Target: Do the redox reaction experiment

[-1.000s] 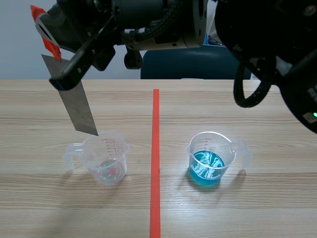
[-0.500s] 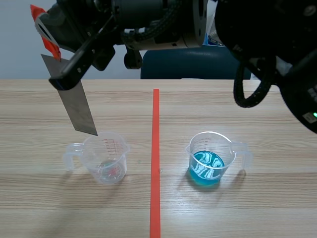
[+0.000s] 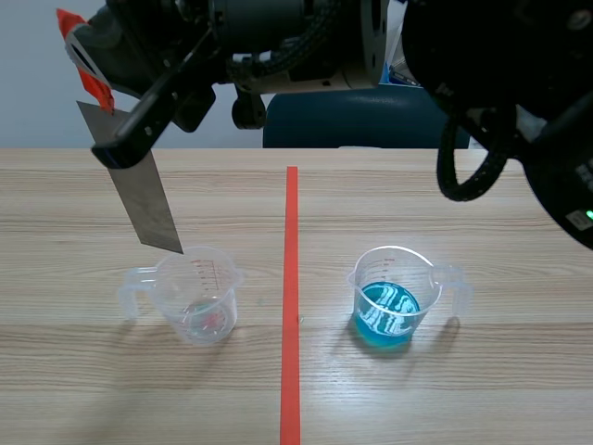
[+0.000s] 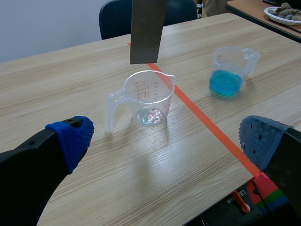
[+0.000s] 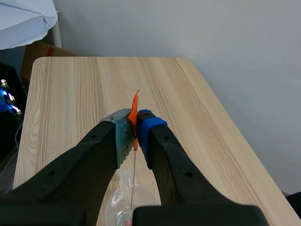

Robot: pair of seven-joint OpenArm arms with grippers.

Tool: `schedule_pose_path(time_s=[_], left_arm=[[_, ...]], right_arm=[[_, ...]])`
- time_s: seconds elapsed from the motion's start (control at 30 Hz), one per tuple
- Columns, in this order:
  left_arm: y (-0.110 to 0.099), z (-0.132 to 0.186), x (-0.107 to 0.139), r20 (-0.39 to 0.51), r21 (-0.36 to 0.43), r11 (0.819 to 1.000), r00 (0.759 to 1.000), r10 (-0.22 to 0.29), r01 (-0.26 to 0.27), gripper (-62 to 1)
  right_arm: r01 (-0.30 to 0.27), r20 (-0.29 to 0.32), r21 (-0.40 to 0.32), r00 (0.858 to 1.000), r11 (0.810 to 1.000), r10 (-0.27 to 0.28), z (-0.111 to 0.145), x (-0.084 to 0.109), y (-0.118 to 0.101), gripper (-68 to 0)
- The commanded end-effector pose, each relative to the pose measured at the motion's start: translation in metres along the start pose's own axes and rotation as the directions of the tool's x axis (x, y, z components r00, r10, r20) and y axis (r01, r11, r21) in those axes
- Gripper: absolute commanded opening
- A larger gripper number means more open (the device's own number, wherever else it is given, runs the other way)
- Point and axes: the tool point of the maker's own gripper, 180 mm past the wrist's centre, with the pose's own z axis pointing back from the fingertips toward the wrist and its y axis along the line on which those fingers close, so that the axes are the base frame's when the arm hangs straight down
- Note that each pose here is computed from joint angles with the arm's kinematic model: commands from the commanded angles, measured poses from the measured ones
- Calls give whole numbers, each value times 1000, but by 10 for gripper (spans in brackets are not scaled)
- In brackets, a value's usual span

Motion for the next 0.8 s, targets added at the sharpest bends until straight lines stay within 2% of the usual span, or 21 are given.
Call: schedule_pose_path(time_s=[0.0,0.43,0.77], left_arm=[[-1,-1,5,23,5,1000,1000,9,-9,14],[-1,-1,5,23,5,1000,1000,9,-9,14],[-1,-1,5,23,5,1000,1000,9,-9,14]], right_arm=[[-14,39,-2,999,1000,14,1,13,-1,-669],[-20,30,-20,999,1000,21,5,10,-8,-669],[-23,13,-49,1000,999,24,30,5,-23,-669]])
